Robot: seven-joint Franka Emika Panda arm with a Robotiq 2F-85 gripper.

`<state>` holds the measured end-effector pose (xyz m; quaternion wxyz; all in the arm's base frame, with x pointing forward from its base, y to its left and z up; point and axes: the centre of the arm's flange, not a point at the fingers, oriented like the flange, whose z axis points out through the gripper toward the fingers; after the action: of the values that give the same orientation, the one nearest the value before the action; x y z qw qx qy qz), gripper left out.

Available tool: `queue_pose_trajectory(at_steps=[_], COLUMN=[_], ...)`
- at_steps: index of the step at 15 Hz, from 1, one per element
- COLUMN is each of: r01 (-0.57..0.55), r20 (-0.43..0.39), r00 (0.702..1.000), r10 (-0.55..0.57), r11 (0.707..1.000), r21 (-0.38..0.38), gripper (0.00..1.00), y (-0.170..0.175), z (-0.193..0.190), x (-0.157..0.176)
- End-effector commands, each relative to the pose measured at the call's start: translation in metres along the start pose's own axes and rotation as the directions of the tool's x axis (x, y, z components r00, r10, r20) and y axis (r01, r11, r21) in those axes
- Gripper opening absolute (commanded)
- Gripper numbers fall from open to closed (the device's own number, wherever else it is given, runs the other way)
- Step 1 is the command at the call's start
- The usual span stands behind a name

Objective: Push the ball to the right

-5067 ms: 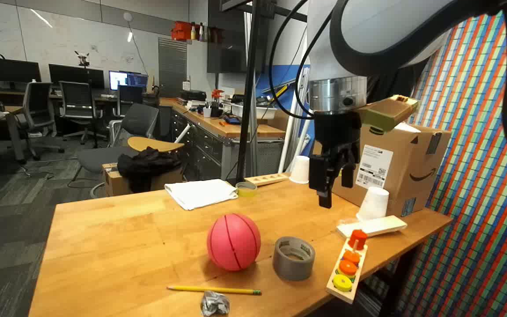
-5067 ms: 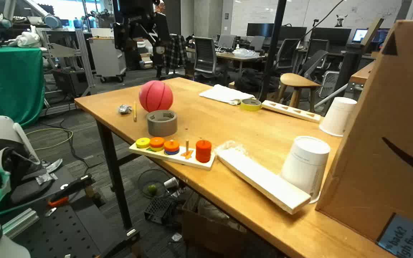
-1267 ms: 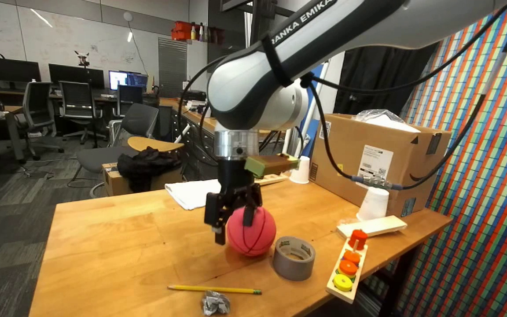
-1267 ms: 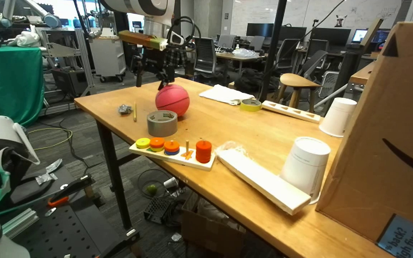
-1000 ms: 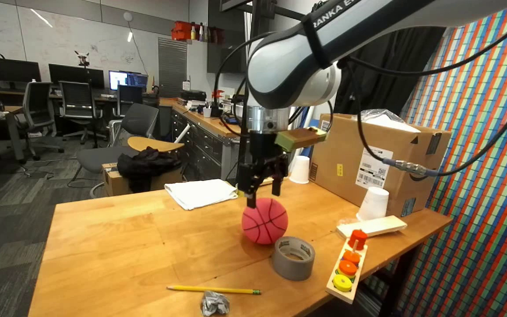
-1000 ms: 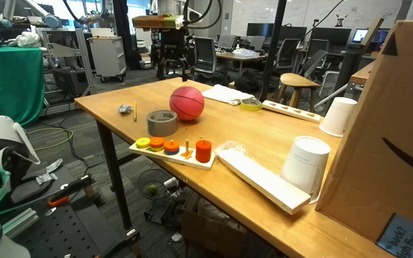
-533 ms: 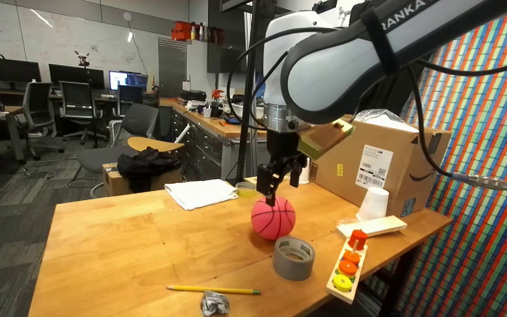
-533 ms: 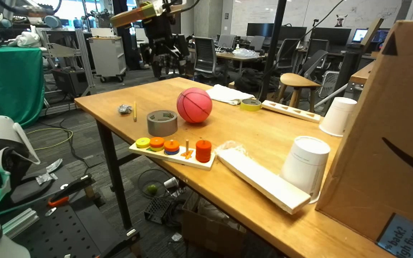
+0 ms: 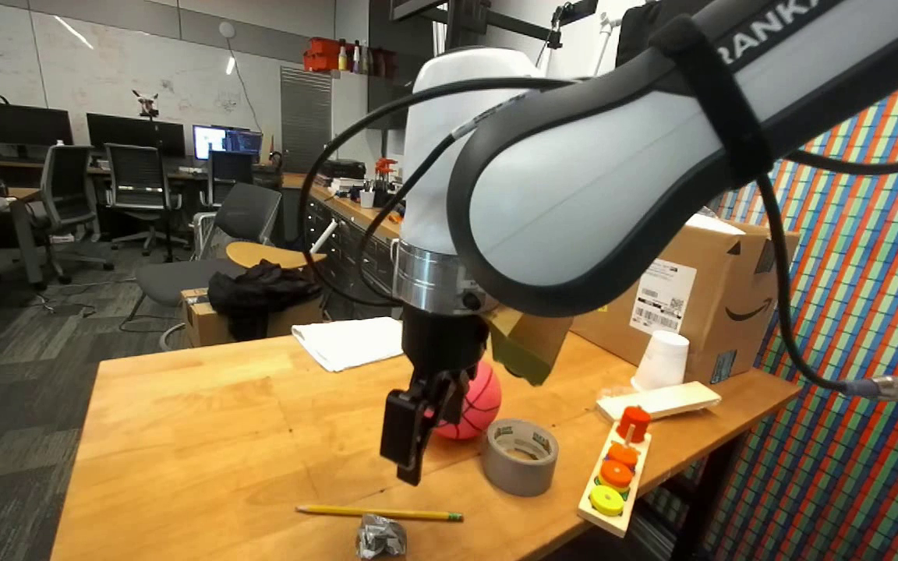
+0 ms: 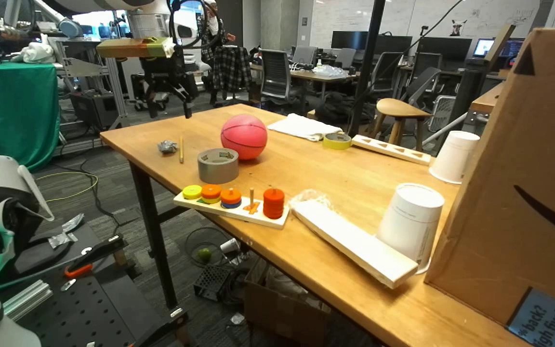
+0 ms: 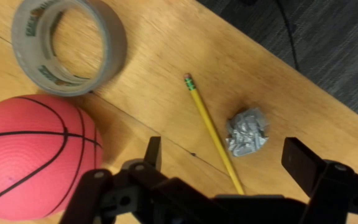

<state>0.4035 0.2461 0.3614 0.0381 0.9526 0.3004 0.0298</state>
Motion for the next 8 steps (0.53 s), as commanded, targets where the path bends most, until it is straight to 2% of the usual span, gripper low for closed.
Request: queue_pose_trajectory(at_steps=[1,5,8], r01=[0.155,0.289,0.318], r20=[-0.089,-0.184,-0.225], r00=[0.985,0.948,0.934], r10=[-0.146,-0.259,-0.277], r11=[0.983,0.945,0.932], r21=[0.094,0.155,0.176], gripper=[1.0,1.0,1.0], y=[-0.034,-0.066,-0.074], z=[-0.003,-0.011,-0.015], x=[0.007,0.017,0.023])
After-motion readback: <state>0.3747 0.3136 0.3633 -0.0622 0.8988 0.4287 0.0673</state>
